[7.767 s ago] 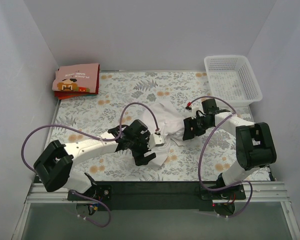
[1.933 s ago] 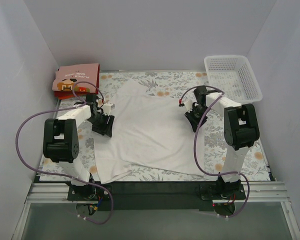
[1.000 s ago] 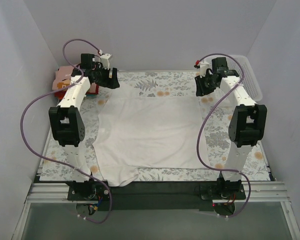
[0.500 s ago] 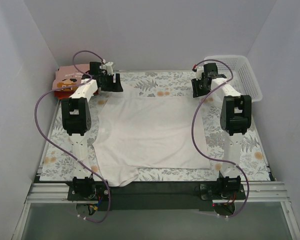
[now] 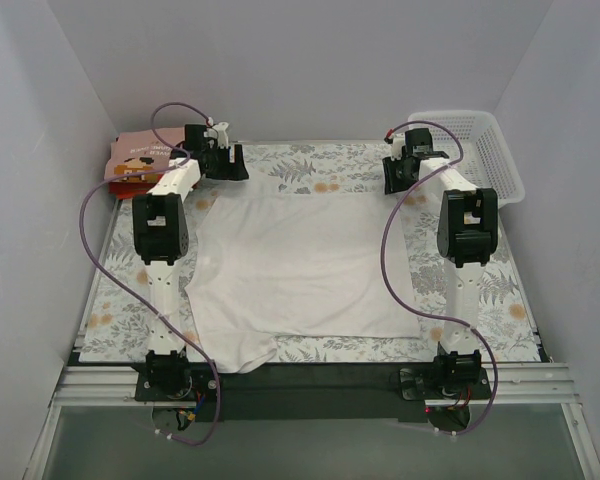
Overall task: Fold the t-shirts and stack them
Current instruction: Fold the tshirt
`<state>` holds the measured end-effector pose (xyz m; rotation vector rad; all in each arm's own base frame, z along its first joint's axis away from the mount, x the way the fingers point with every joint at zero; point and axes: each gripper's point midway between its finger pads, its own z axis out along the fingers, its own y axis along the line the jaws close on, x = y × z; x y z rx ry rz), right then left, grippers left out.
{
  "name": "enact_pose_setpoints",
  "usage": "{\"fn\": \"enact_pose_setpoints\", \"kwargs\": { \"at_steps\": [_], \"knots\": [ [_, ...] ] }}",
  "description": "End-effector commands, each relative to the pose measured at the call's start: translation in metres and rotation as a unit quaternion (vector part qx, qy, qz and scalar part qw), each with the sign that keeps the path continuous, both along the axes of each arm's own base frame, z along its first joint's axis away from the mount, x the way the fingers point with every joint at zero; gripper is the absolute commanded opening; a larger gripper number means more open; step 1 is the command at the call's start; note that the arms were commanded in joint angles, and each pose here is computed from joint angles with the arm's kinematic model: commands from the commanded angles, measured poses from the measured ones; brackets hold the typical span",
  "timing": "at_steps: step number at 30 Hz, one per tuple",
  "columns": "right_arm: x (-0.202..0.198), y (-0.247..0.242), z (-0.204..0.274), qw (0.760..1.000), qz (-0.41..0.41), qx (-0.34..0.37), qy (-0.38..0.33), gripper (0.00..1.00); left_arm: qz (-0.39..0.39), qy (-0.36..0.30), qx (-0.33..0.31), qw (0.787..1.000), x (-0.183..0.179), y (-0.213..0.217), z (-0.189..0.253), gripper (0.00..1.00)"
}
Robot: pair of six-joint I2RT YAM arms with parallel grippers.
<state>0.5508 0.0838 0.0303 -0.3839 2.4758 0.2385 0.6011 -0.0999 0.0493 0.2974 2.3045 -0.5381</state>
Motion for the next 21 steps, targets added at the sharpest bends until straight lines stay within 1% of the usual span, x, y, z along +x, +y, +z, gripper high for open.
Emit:
{"fn": "enact_pose_setpoints", "kwargs": {
  "at_steps": [1,3,4,6,9,13,14,16,18,20,21],
  "knots": [
    [0.005,0.001,-0.004,1.0,0.0,0.015,-0.002,0.35,0.01,-0.032,-0.008,0.999,0.022,-0.001,0.016,0.74],
    [0.004,0.0,-0.006,1.0,0.001,0.017,0.0,0.28,0.012,-0.045,-0.005,0.999,0.032,-0.003,0.019,0.74],
    [0.003,0.0,-0.006,1.0,0.003,0.018,0.001,0.25,0.017,-0.041,0.002,0.999,0.034,-0.002,0.009,0.73],
    [0.002,0.001,-0.006,1.0,0.006,0.019,0.002,0.22,0.018,-0.049,0.008,0.999,0.04,-0.005,0.008,0.72],
    [0.001,0.002,-0.007,1.0,0.01,0.022,0.002,0.2,0.011,-0.052,0.023,0.998,0.042,-0.01,-0.005,0.71],
    [-0.001,0.002,-0.008,1.0,0.013,0.025,0.006,0.18,0.007,-0.049,0.036,0.998,0.042,-0.014,-0.018,0.67],
    [-0.002,0.002,-0.009,1.0,0.014,0.026,0.007,0.16,0.003,-0.047,0.035,0.998,0.041,-0.017,-0.021,0.66],
    [-0.002,0.003,-0.007,0.999,0.016,0.028,0.006,0.12,-0.001,-0.043,0.034,0.998,0.039,-0.019,-0.025,0.6],
    [-0.002,0.005,-0.003,0.999,0.02,0.032,0.004,0.07,-0.008,-0.045,0.036,0.998,0.039,-0.024,-0.028,0.47],
    [-0.002,0.008,0.001,0.999,0.021,0.037,0.002,0.01,-0.005,-0.048,0.037,0.998,0.042,-0.024,-0.028,0.39],
    [-0.001,0.007,0.003,0.999,0.021,0.038,0.0,0.01,-0.003,-0.052,0.036,0.998,0.044,-0.025,-0.024,0.28]
  ]
}}
